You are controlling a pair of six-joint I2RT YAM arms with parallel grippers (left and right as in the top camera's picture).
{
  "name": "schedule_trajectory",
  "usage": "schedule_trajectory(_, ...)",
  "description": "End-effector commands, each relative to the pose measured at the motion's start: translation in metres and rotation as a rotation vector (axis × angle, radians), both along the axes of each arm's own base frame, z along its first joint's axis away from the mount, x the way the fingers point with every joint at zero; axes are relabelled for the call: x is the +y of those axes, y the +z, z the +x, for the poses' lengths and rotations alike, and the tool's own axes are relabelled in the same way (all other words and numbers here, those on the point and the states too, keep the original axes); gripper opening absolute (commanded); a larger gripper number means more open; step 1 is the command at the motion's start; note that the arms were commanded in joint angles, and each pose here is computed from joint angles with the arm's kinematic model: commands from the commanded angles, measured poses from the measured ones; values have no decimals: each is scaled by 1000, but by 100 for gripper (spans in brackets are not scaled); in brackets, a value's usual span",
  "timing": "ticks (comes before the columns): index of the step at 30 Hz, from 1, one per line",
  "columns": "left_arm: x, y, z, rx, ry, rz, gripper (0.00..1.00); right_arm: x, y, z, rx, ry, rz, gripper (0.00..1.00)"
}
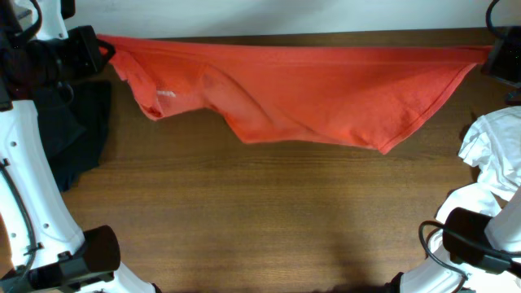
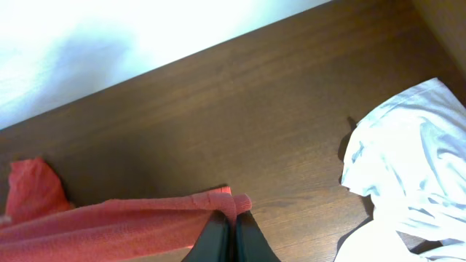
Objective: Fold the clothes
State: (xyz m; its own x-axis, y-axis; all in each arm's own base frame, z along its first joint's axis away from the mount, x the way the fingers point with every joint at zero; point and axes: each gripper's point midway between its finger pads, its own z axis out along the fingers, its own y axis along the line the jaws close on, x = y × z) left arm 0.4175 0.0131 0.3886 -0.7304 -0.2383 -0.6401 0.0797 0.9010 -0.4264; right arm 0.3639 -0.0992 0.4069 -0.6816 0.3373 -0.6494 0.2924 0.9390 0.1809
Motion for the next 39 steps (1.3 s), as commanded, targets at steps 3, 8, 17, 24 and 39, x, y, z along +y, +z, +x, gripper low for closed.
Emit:
schedule_trajectory(3,14,12,10,-75,30,59,0,-22,-9,17,13,-24,-66,4)
schedule_trajectory(8,27,10,118,-310,95,216,0,-46,-34,121,-120,-26,-87,4)
schedule_trajectory(17,14,113,166,-754,96,-102,0,-80,33,129,-384,-247,-107,4)
schedule_trajectory(24,-21,-164,52,459,-22,7,0,-75,-149,56,403,-222,-86,4)
schedule_trajectory(39,-79,-348,34,764,-205,-9,36,-62,-306,5,825,-183,-22,4)
